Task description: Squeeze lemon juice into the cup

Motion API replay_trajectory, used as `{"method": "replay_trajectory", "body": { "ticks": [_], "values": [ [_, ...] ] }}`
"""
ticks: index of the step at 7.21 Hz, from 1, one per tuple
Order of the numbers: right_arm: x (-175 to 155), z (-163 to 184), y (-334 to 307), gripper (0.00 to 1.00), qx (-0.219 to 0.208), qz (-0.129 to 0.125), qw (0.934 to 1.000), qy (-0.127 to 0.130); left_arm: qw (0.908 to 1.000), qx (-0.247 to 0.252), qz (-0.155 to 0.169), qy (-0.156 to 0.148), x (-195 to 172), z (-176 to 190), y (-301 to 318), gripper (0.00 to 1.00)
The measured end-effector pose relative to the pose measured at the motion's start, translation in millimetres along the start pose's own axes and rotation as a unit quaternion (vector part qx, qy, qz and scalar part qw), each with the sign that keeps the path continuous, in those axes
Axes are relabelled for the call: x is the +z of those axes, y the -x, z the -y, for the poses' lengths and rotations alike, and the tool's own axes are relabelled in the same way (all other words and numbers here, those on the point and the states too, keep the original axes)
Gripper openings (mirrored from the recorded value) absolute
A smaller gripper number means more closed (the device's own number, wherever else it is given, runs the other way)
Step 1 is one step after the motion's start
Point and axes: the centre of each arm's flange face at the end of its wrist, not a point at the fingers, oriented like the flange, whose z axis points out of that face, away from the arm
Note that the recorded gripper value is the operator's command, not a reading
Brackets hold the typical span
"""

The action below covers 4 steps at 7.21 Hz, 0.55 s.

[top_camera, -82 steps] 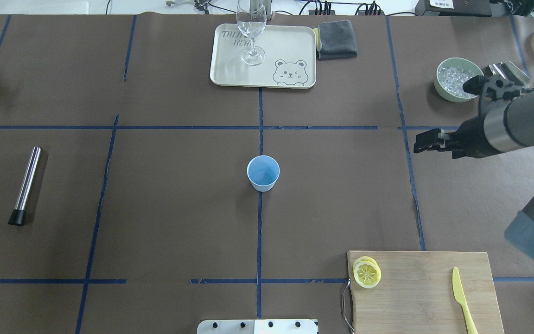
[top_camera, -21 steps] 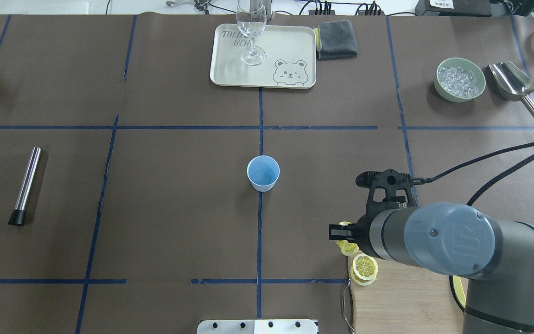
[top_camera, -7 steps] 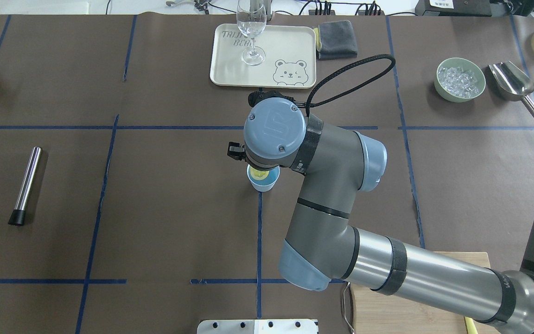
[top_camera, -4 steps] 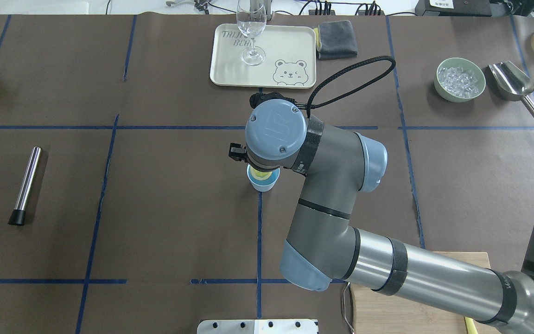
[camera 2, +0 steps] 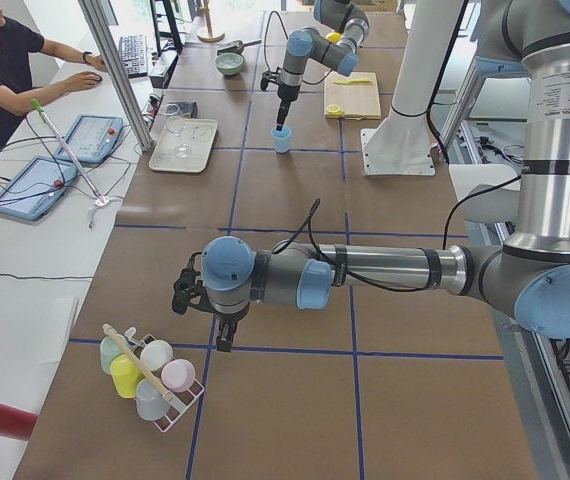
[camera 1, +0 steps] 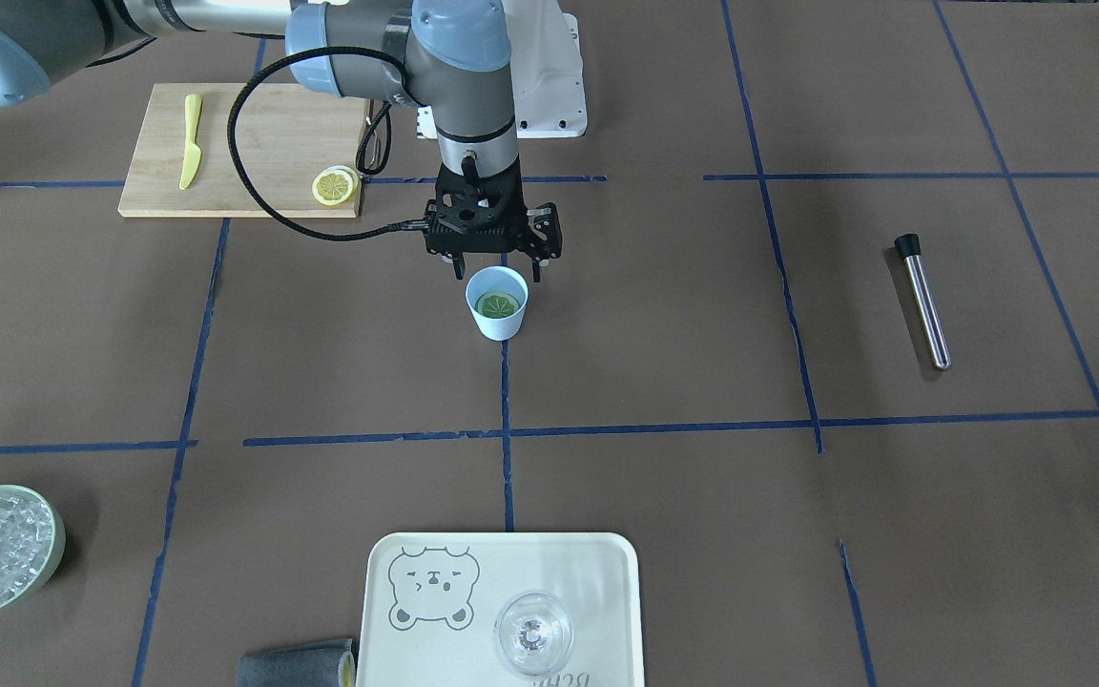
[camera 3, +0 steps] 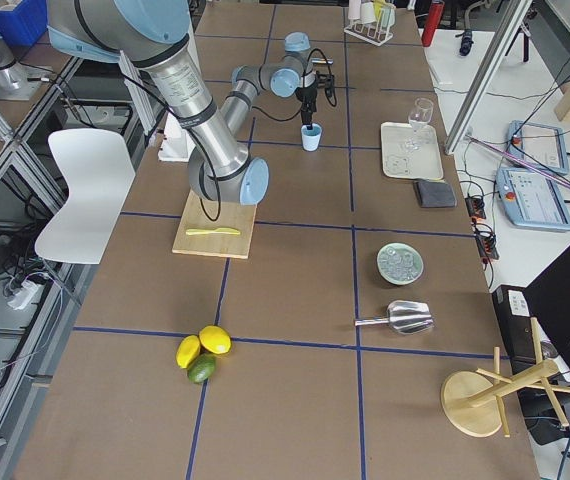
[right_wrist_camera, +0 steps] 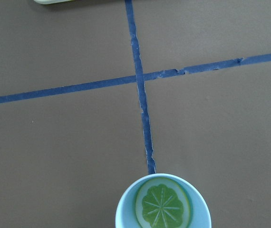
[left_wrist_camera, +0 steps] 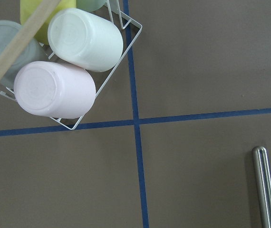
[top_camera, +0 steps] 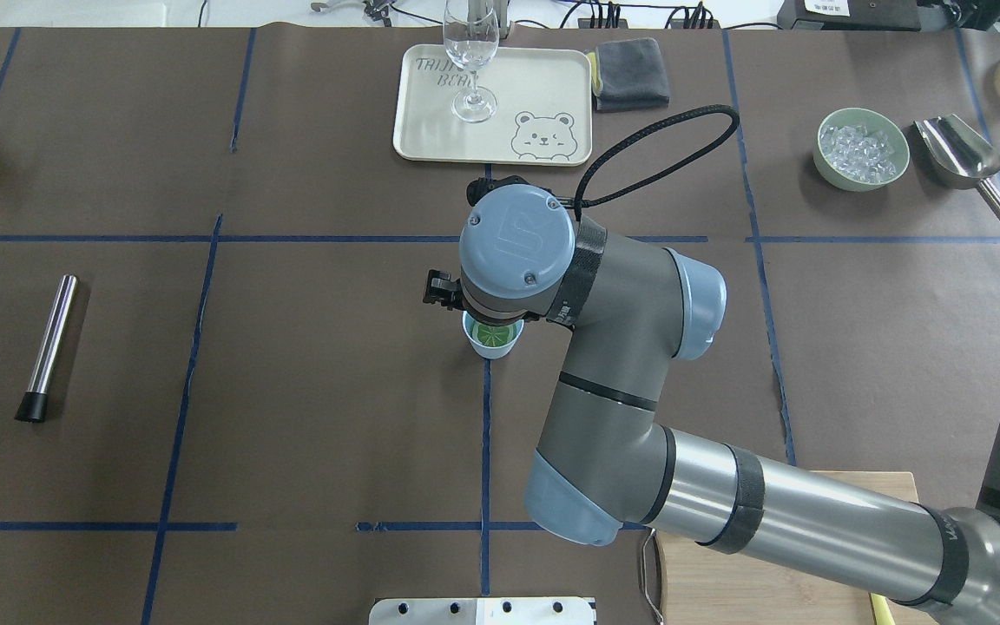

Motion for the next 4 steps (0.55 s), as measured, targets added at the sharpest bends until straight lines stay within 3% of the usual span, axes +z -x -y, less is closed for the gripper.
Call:
{"method": "replay_trajectory", "body": {
  "ticks": [2,4],
  "values": [
    [-14,23,-20,1.00,0.003,-0.005,0.9998,0.017,1.0000,0.000,0.001,-0.006,-7,20,-27,1.00],
    [-39,68,-81,1.00,-0.028,-0.021,0.9991,0.025,0.9994,0.016,0.004,0.031,11,39,-85,1.00]
  ]
}}
